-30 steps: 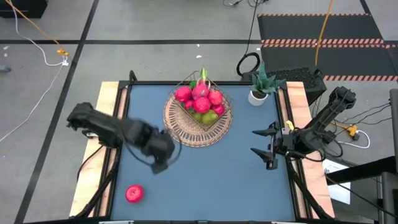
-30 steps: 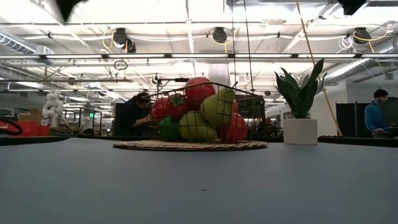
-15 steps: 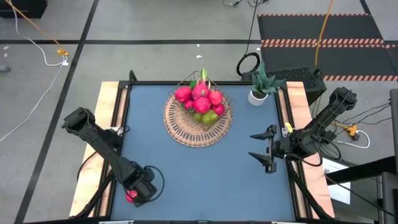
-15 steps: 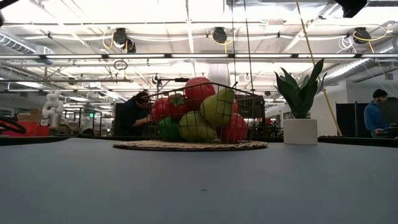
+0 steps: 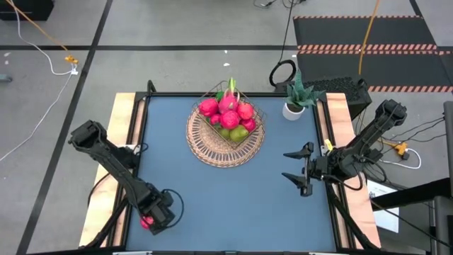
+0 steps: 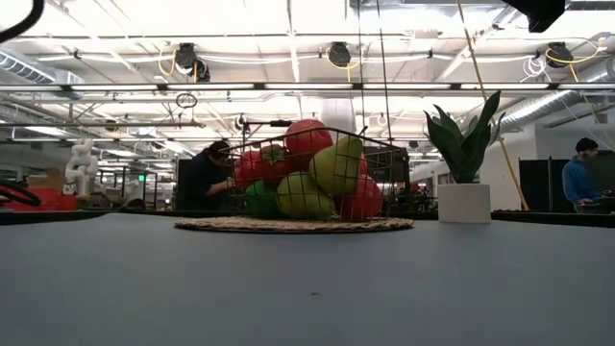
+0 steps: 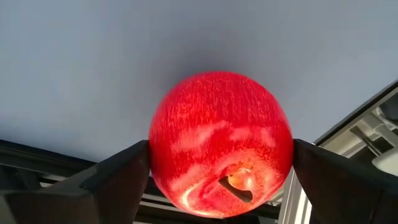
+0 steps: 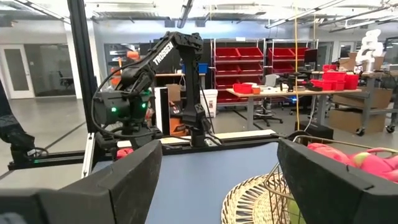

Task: Build produce basket
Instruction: Put the red apple into the gold wire basket

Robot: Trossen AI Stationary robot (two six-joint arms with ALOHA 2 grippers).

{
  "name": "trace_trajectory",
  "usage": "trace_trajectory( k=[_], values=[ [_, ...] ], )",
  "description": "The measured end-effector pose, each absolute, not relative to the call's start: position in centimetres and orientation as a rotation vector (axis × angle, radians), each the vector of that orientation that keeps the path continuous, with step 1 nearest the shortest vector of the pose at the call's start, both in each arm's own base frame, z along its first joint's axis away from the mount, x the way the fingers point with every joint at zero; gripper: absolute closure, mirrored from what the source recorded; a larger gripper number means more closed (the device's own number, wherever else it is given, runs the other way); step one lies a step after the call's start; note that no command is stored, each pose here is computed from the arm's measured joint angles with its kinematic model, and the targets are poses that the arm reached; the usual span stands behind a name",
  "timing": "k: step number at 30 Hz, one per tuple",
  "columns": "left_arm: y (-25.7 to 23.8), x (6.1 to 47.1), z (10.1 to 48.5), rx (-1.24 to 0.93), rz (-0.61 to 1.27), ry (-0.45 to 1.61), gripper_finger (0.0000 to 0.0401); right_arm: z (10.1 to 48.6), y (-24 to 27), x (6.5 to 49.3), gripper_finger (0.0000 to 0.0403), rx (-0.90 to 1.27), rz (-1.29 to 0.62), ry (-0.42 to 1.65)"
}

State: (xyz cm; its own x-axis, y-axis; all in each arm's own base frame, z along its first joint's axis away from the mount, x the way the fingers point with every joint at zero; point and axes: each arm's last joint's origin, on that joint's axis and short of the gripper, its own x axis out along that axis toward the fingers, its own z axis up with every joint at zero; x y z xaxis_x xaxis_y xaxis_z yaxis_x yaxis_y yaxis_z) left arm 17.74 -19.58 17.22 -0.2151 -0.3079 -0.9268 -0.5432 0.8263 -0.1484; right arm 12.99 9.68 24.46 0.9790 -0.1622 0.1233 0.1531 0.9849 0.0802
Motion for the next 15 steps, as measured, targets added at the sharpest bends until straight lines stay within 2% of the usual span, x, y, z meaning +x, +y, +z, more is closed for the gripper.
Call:
trace_trajectory(
  k=[3, 9, 15],
  values=[
    [-19.2, 18.0, 17.3, -0.648, 0.241, 1.824, 0.0044, 24.5, 9.7, 13.0, 0.009, 0.071, -0.159, -0.13],
    [-17.2, 19.2, 18.0, -0.709, 0.257, 1.775, 0.0119, 24.5, 9.7, 13.0, 0.009, 0.075, -0.16, -0.133],
    [-14.1, 20.7, 19.8, -0.71, 0.256, 1.598, 0.0119, 24.4, 9.7, 13.0, 0.009, 0.083, -0.159, -0.123]
  ],
)
